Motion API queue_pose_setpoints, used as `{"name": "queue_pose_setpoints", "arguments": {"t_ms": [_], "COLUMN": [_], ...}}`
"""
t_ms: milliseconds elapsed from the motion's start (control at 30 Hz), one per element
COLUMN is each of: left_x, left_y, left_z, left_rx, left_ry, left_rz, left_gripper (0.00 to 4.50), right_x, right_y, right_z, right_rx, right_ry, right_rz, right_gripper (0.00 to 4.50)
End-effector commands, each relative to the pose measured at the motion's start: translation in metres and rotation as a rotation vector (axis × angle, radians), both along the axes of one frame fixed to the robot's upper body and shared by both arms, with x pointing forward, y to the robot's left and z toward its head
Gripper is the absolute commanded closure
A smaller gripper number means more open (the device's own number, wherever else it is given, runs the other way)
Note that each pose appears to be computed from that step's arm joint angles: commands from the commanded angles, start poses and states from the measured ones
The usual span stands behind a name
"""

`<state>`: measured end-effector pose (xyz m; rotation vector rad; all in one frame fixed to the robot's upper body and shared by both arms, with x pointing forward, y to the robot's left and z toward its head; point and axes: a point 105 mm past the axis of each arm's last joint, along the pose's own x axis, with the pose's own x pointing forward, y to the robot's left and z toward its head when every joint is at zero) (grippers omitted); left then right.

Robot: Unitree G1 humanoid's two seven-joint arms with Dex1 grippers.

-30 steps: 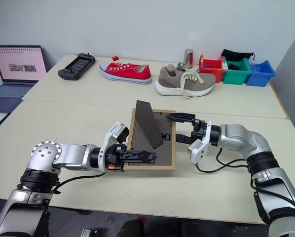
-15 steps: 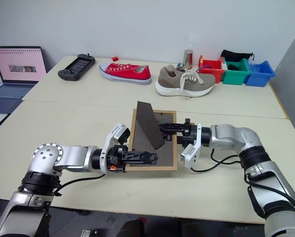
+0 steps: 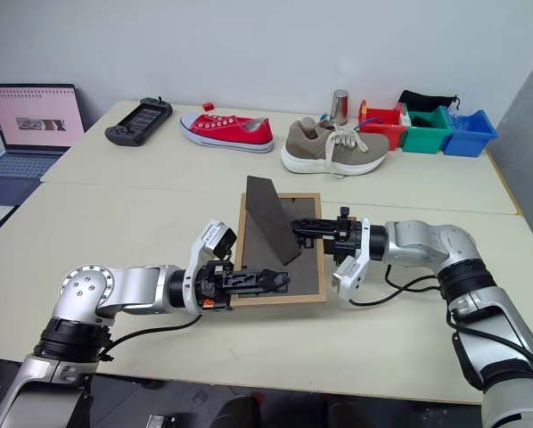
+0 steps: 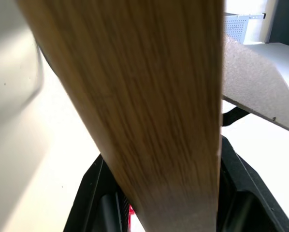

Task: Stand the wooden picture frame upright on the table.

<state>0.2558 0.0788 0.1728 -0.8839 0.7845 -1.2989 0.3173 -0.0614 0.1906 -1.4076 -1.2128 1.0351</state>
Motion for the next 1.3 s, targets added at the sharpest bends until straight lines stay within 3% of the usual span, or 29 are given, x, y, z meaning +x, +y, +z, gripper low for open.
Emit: {"name": "queue_pose_setpoints", "arguments": {"t_ms": [33,167,433,600,933,1133,1300], "left_x": [0.013,0.010,-0.007,-0.006,0.023,0.029,0.052], "left_y": [0.012,0.016,0.016,0.028,0.074,0.086,0.104], "left_z": [0.025,0.038,0.045,0.048,0.049,0.043,0.055], "left_rx": [-0.018,-0.058,-0.004,0.053,0.140,0.337,0.506], "left_ry": [-0.119,-0.144,-0.208,-0.257,-0.323,-0.517,-0.822], "left_rz": [0.101,0.066,-0.030,-0.008,0.234,0.304,0.483], "left_gripper": [2.51,1.66,0.05,0.05,0.05,0.05,0.05], "right_x": [0.003,0.002,0.007,0.009,0.016,0.036,0.052], "right_y": [-0.005,-0.011,-0.015,-0.018,-0.036,-0.032,-0.016], "right_z": [0.006,0.004,0.002,0.004,0.019,0.020,0.021], "right_rx": [0.034,0.030,0.059,0.108,0.210,0.354,0.476], "right_ry": [0.007,0.012,0.080,0.167,0.325,0.639,1.071], "right_rz": [-0.022,-0.033,-0.065,-0.079,-0.142,-0.203,-0.204], "right_gripper": [2.94,2.94,2.94,2.94,2.94,2.94,2.94]}}
